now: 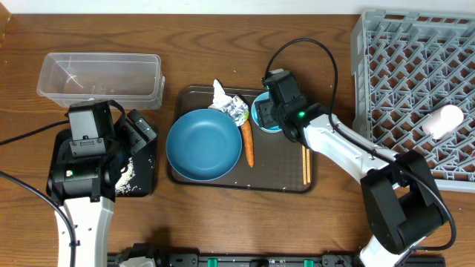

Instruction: Sort waste into correct bins and load items into the dishwasher rack

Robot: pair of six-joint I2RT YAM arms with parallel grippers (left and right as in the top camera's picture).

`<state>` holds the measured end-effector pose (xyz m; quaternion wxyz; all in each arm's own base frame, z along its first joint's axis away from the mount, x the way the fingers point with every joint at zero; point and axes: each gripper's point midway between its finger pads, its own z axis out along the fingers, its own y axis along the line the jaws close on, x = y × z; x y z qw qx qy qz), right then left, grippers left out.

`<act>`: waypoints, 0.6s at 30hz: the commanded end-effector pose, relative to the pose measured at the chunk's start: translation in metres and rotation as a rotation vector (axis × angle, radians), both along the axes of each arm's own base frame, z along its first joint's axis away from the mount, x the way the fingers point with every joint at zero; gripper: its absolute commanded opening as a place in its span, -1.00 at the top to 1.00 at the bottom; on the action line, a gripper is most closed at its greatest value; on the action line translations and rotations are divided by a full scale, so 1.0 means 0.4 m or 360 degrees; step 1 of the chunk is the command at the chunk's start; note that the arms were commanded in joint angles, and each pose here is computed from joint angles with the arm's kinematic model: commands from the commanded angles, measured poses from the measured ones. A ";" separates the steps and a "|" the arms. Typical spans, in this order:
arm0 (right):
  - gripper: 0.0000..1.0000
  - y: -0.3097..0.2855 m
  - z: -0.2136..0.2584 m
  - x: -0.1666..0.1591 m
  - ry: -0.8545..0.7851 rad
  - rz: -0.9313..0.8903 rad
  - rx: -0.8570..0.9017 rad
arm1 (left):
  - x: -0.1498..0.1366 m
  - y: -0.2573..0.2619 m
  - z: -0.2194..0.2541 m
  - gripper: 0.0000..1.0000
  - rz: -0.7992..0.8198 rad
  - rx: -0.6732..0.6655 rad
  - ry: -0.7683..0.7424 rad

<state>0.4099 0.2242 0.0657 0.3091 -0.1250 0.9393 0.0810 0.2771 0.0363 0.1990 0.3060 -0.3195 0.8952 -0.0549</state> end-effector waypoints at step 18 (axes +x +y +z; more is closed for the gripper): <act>0.03 -0.358 0.486 0.140 -0.0384 -0.0510 -0.0065 | 0.004 0.007 0.014 -0.99 0.0017 0.0012 -0.0017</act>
